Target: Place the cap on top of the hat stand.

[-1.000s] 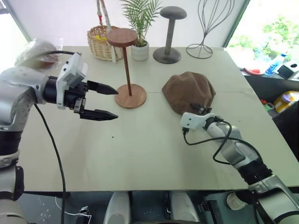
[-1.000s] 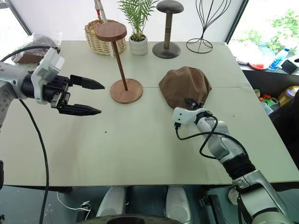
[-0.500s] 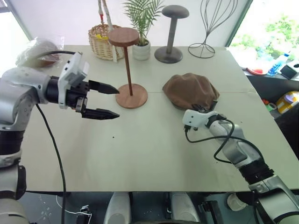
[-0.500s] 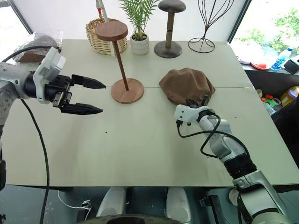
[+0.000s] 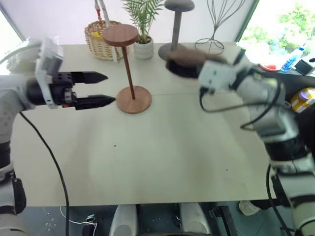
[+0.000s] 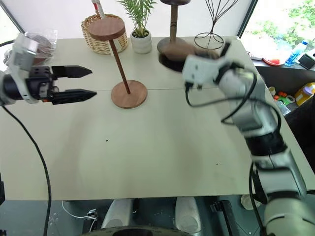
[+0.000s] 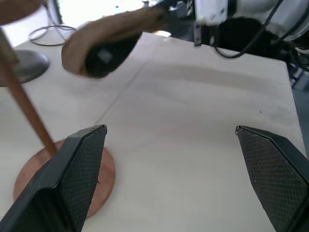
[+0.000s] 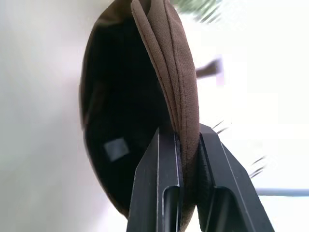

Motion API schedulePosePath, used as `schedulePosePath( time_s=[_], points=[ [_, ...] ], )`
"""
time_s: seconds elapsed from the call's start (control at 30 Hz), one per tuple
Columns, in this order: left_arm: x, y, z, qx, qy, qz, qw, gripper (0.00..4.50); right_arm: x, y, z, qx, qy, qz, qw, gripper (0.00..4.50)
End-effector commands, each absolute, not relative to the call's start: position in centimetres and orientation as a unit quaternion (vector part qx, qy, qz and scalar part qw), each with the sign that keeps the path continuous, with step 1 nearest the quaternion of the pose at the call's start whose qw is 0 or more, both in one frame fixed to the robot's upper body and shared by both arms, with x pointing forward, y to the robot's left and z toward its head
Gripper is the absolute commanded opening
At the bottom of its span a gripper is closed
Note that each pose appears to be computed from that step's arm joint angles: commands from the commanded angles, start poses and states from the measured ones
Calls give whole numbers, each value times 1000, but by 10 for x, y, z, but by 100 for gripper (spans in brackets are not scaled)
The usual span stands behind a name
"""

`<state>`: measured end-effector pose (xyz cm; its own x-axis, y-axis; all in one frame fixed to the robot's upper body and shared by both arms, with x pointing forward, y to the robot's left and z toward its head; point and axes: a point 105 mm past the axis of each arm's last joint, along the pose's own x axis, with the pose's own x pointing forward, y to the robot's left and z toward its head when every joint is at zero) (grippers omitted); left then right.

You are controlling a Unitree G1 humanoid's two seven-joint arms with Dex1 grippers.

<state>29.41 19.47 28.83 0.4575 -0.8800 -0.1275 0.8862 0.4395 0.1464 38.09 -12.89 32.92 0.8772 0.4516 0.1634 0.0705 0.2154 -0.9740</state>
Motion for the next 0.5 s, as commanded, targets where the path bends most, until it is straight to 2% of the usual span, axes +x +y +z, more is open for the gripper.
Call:
schedulePosePath(
  time_s=[0.03, 0.13, 0.23, 0.33, 0.5],
  points=[
    [285, 206, 309, 104, -18, -494, 863, 450, 376, -108, 372, -594, -283, 122, 743, 2],
    [281, 213, 310, 105, -22, -474, 874, 450, 378, -80, 401, -579, -335, 127, 732, 2],
    [276, 215, 310, 108, -24, -463, 879, 450, 373, -50, 413, -554, -381, 160, 723, 2],
    [272, 216, 311, 109, -25, -456, 883, 450, 365, -30, 412, -539, -407, 196, 711, 2],
    [268, 224, 311, 110, -21, -440, 891, 450, 349, -2, 387, -532, -422, 268, 683, 2]
  ],
)
